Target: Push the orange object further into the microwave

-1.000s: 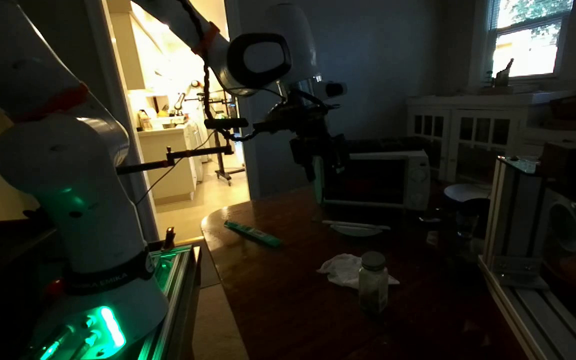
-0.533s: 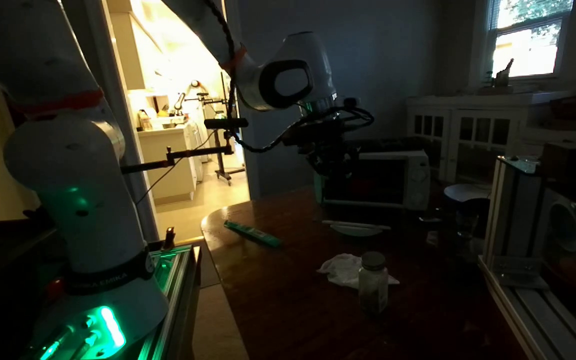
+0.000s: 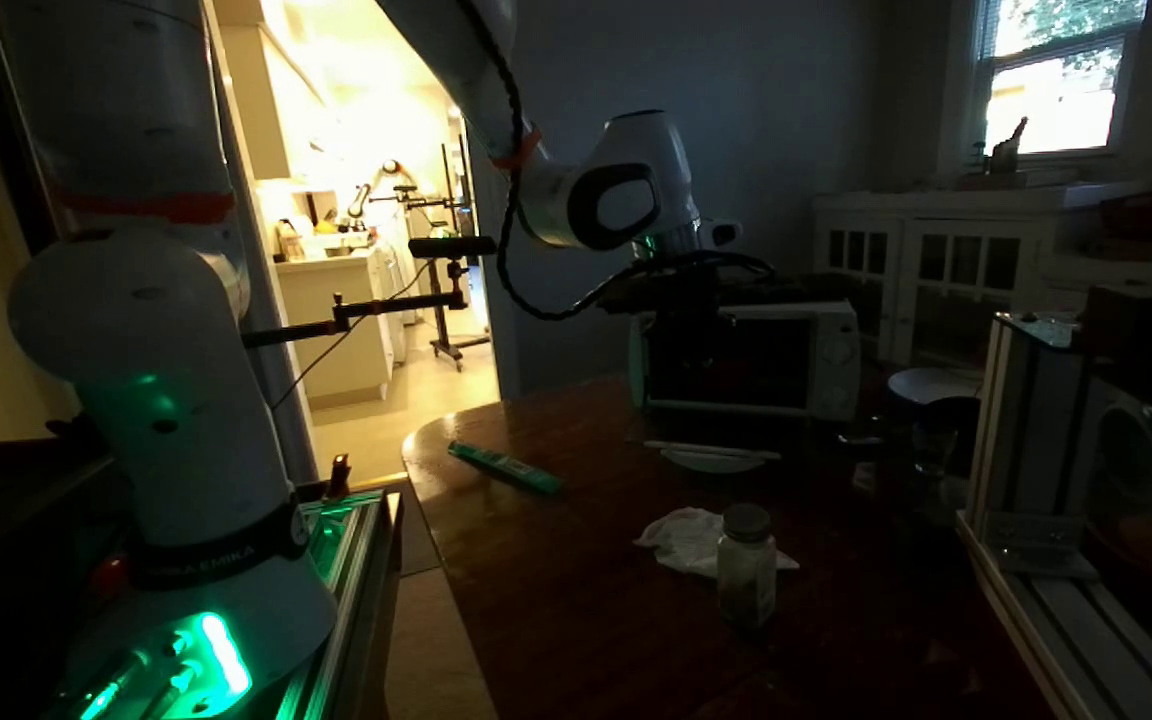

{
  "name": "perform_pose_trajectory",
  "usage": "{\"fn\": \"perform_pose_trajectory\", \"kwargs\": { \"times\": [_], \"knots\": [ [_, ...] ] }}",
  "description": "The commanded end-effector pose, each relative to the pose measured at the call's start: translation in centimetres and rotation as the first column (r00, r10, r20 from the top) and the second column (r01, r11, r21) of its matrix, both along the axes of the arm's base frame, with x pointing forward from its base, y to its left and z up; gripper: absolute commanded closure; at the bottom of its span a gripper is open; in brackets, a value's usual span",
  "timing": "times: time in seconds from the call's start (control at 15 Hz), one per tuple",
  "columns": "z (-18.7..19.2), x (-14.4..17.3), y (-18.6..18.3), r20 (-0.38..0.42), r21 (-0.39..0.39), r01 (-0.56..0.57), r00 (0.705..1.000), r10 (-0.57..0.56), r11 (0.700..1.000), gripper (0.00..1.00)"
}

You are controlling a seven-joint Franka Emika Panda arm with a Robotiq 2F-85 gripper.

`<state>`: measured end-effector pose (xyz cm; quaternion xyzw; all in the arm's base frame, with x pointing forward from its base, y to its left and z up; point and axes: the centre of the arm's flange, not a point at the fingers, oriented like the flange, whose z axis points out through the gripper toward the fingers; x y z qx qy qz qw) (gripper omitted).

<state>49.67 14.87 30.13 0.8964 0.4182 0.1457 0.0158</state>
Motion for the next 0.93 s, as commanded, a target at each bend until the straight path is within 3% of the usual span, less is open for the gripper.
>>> {"fn": "perform_pose_trajectory", "kwargs": {
  "times": [0.0,0.2,0.87],
  "knots": [
    [-0.1,0.2,0.0,0.000,0.001,0.002,1.000,-0.002,1.000,0.99],
    [0.0,0.3,0.0,0.002,0.002,0.003,1.000,-0.003,1.000,1.00],
    [-3.9,2.7,6.3,0.049,0.125,-0.034,0.998,0.028,0.992,1.00]
  ]
}}
